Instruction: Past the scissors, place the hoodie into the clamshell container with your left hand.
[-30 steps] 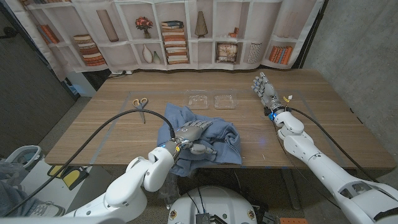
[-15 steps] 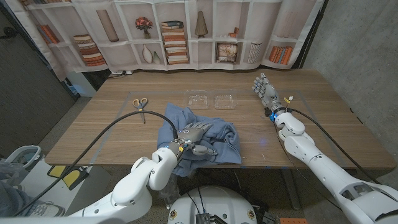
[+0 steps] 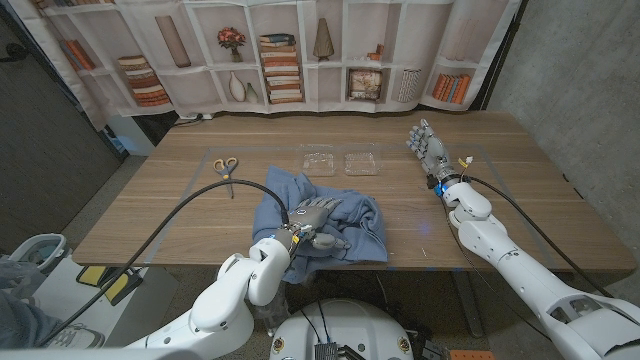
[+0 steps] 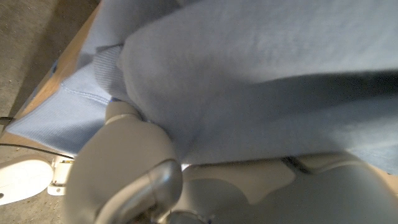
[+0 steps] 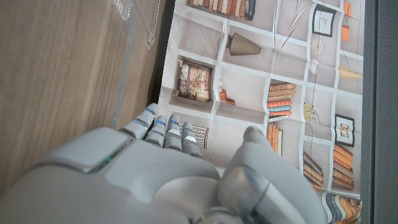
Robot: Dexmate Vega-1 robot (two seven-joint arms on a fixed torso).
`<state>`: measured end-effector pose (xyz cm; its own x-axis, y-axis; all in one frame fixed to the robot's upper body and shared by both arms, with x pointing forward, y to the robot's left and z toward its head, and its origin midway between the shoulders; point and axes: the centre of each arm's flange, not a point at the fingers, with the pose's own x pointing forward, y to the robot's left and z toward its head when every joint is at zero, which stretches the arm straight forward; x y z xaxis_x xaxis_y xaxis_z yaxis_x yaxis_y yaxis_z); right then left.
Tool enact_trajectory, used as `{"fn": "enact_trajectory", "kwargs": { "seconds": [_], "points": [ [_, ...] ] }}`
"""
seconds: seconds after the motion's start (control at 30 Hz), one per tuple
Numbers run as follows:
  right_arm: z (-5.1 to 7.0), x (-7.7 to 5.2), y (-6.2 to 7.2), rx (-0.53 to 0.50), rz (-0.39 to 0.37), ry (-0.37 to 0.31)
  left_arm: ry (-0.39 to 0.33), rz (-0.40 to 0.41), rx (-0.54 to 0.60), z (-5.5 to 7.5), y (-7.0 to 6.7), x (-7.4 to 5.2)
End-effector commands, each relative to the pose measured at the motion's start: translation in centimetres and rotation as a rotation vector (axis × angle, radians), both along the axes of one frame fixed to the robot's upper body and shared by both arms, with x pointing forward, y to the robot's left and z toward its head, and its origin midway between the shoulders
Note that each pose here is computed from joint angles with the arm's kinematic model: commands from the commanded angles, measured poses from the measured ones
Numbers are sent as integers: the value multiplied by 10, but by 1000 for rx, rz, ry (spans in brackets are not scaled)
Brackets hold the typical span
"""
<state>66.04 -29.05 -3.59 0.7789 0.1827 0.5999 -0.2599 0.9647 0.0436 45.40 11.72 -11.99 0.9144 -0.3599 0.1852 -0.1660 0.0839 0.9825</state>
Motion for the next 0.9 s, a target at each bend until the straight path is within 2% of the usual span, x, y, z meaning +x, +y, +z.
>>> {"fn": "enact_trajectory", "kwargs": {
  "seconds": [0.03, 0.4, 0.9],
  "points": [
    [-3, 0, -3, 11, 0, 0, 4, 32, 10, -1, -4, 3],
    [-3, 0, -4, 14, 2, -3, -40, 51, -12, 2, -4, 4],
    [-5, 3, -4, 23, 8, 2, -62, 74, -52, 4, -5, 8]
  ]
}}
